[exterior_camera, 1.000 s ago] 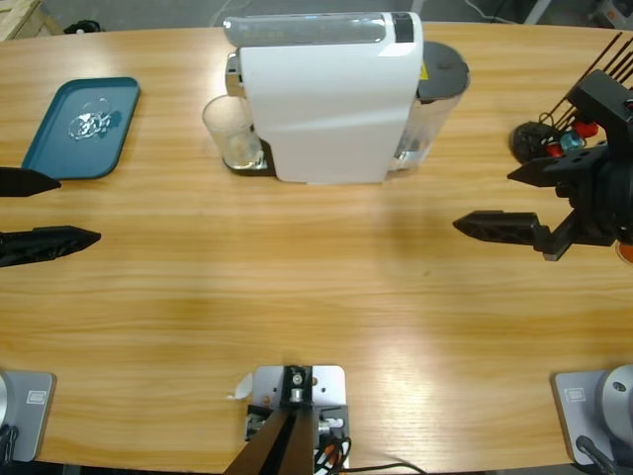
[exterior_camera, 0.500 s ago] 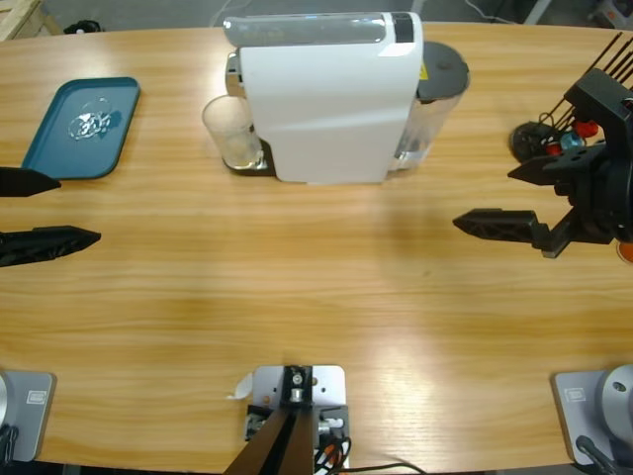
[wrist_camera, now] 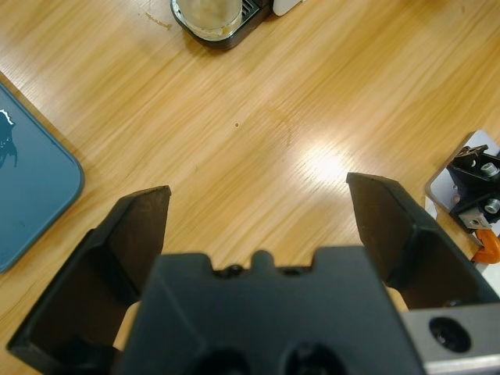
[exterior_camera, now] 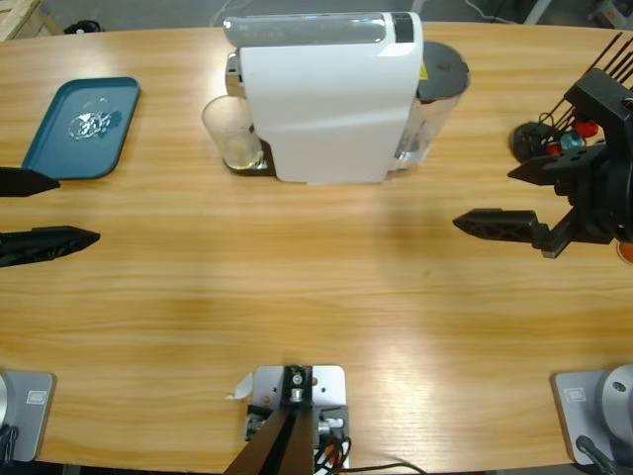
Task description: Pour coffee
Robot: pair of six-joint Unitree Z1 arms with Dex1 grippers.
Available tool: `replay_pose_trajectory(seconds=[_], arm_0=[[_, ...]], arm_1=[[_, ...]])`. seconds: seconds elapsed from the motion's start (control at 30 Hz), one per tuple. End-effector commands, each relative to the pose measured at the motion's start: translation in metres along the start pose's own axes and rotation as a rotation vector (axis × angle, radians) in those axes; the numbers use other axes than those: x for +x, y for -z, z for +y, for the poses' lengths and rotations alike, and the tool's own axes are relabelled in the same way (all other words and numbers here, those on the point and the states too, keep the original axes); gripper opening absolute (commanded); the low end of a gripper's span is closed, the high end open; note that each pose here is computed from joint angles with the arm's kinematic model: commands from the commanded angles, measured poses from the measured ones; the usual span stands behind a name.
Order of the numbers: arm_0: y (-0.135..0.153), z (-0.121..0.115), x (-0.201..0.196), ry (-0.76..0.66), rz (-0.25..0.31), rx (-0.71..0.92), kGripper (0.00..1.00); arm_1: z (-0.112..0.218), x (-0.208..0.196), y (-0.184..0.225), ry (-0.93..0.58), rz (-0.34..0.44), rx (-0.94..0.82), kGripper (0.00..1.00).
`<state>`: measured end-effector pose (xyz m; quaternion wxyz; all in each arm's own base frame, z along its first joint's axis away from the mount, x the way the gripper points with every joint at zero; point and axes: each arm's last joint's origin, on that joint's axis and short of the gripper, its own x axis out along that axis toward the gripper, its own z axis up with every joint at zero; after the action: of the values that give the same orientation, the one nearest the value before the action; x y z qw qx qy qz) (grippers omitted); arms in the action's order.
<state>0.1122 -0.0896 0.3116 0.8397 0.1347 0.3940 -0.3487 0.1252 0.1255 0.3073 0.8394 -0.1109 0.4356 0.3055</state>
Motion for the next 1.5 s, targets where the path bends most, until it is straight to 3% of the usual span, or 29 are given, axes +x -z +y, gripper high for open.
replay_pose_trajectory(seconds=[0.03,1.17,1.37,1.5], arm_0=[[0.01,-0.003,0.0,0.022,0.023,0.002,1.0],[0.005,-0.002,0.0,0.019,0.016,0.001,1.0],[0.001,-0.001,0.01,0.019,0.046,-0.001,1.0],[-0.015,0.009,0.036,0.011,0.091,0.027,1.0]], arm_1=[[0.001,0.003,0.001,0.014,0.007,-0.01,1.0],[0.0,0.001,0.004,0.012,0.006,-0.01,1.0],[0.0,0.003,0.008,0.014,0.019,-0.01,1.0],[-0.001,0.001,0.011,0.015,0.021,-0.004,1.0]])
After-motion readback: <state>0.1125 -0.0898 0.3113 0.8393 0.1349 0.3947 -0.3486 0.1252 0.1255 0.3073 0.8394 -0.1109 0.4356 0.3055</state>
